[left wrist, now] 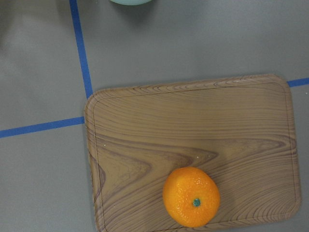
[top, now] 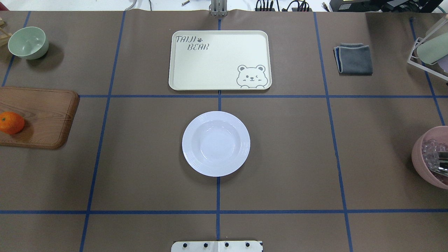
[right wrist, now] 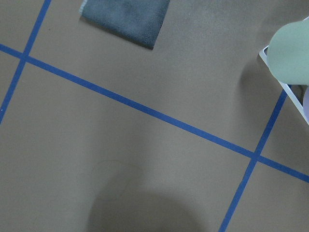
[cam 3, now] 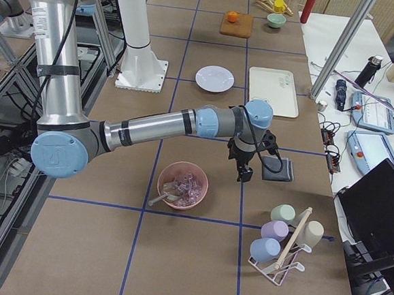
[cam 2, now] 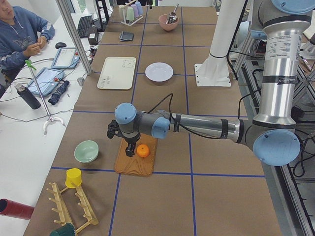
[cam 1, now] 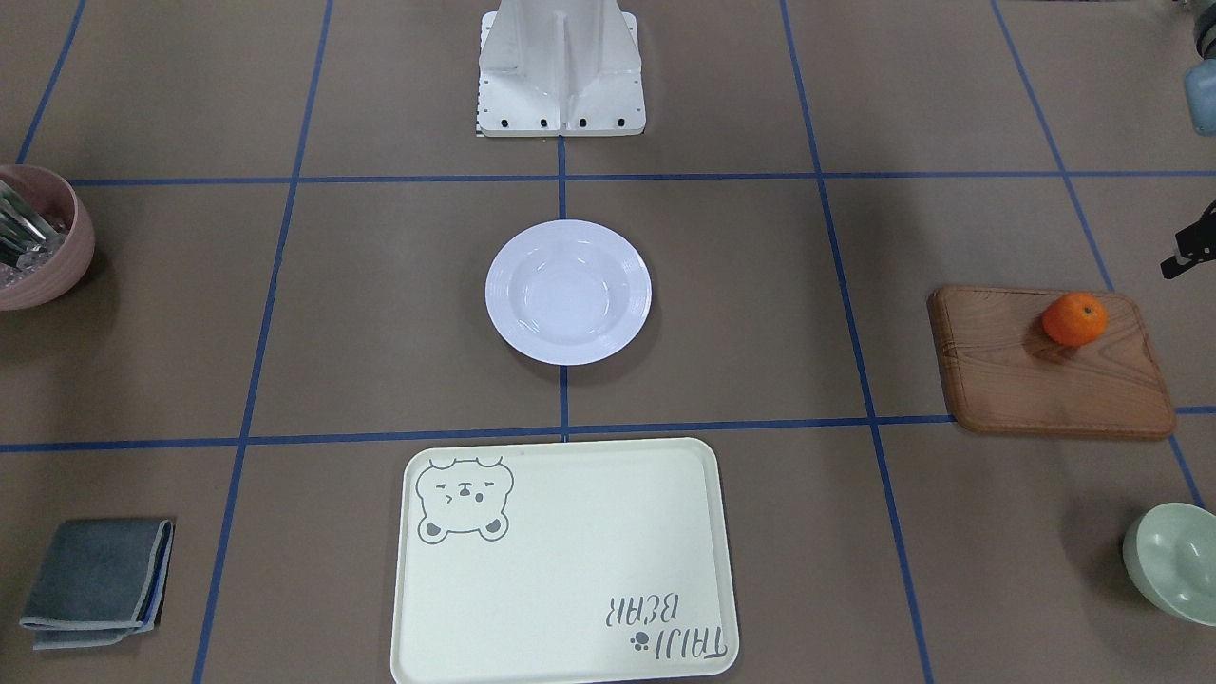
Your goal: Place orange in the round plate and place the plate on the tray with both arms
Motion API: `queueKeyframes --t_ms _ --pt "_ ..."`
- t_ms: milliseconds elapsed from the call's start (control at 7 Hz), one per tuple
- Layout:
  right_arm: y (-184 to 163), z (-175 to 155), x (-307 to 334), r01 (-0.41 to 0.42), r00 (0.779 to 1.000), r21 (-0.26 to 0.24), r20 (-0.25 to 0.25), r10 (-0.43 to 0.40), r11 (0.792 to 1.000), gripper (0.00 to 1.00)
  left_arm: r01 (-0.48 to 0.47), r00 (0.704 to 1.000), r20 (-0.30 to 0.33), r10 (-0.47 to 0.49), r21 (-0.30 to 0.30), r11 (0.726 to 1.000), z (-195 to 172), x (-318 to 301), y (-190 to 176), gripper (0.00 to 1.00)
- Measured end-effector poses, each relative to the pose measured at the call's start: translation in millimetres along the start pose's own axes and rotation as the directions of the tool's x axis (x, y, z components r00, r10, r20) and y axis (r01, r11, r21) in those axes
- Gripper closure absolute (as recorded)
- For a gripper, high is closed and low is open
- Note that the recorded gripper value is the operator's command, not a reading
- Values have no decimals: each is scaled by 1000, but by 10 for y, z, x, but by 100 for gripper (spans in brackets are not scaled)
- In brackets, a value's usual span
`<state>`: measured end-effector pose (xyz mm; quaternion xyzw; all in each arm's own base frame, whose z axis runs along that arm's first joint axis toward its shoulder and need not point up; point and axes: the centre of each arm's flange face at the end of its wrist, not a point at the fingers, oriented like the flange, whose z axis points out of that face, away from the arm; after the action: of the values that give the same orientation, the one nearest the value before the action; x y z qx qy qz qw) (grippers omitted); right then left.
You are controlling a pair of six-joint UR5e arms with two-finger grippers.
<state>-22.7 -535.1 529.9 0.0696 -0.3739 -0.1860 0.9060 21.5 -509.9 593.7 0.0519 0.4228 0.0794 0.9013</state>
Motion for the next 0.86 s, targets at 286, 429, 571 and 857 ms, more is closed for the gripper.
queueKeyframes --t_ms 286,429,571,857 --pt "-28 -54 -73 11 1000 11 6 -11 1000 0 -6 1000 0 6 4 1000 -11 27 -1 2" --pt "-36 -46 -97 10 1000 13 26 -11 1000 0 -14 1000 0 14 10 1000 -14 32 -5 2" --pt "-46 -26 -137 13 999 15 52 -14 1000 0 -25 1000 -1 25 20 999 -16 35 -13 2" --pt "-105 43 -262 35 997 11 73 -36 999 0 0 1000 -4 0 5 1000 112 80 -46 2"
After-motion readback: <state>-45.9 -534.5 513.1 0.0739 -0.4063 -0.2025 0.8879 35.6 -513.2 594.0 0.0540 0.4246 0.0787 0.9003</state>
